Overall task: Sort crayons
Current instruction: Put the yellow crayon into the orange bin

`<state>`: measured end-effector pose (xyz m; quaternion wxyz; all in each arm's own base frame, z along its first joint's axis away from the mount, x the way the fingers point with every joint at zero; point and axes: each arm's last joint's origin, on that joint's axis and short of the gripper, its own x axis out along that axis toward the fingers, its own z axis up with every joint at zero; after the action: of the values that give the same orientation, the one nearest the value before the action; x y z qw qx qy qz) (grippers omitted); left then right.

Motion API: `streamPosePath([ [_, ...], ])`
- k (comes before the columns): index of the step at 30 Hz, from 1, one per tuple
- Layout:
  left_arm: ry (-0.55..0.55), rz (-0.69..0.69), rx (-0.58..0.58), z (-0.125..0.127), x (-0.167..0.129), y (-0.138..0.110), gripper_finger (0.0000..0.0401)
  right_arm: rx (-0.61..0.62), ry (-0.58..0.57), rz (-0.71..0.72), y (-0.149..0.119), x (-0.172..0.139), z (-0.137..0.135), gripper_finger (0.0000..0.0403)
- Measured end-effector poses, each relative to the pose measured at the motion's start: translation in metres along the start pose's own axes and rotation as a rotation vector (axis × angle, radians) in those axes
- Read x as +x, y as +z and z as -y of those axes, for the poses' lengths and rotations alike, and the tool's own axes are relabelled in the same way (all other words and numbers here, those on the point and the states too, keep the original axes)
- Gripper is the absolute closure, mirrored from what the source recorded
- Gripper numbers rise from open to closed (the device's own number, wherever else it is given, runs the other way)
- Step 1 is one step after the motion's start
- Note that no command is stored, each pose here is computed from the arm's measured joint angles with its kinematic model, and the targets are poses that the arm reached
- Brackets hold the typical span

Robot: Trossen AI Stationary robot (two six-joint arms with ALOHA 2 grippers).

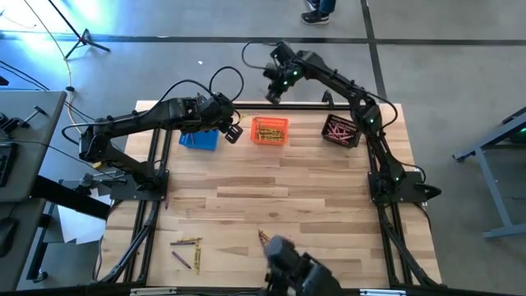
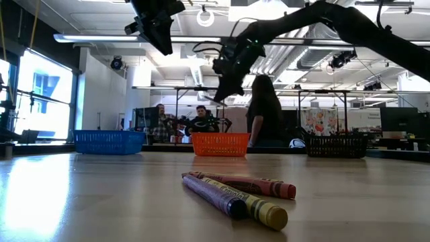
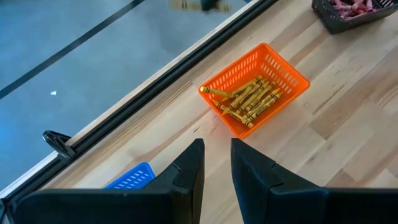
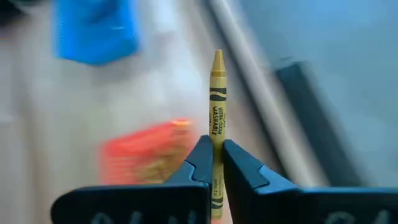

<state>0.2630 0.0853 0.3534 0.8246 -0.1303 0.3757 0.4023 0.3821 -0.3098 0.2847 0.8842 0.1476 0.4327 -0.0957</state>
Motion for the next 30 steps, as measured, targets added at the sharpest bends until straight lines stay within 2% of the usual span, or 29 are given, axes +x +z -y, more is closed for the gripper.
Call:
streamPosePath([
  [2,0.0,-0.002,0.001,0.0,0.0,0.0,0.0336,0.023,0.071,-0.03,-0.002,0.006,-0.015,0.0396],
  [4,-0.001,-0.005,0.004,0.0,0.0,-0.001,0.0336,0.01,0.063,-0.085,-0.005,0.014,-0.032,0.0396],
  [9,0.0,-0.013,0.018,0.0,0.0,-0.002,0.0336,-0.132,-0.101,-0.252,-0.019,0.042,-0.064,0.0396],
  [14,-0.002,-0.014,0.053,0.0,0.0,-0.002,0.0336,-0.156,-0.098,-0.336,-0.037,0.067,-0.079,0.0393],
  [18,-0.003,-0.015,0.082,0.0,0.0,-0.002,0.0336,-0.16,-0.087,-0.371,-0.046,0.077,-0.084,0.0366],
  [22,0.001,-0.032,0.129,0.0,-0.001,-0.004,0.0336,-0.131,-0.091,-0.377,-0.047,0.077,-0.086,0.0321],
  [25,0.013,-0.084,0.17,-0.002,-0.001,-0.009,0.0336,-0.063,-0.095,-0.436,-0.046,0.064,-0.088,0.0296],
  [30,0.035,-0.24,0.255,-0.009,-0.004,-0.023,0.0336,0.044,-0.093,-0.631,-0.048,0.026,-0.097,0.0285],
])
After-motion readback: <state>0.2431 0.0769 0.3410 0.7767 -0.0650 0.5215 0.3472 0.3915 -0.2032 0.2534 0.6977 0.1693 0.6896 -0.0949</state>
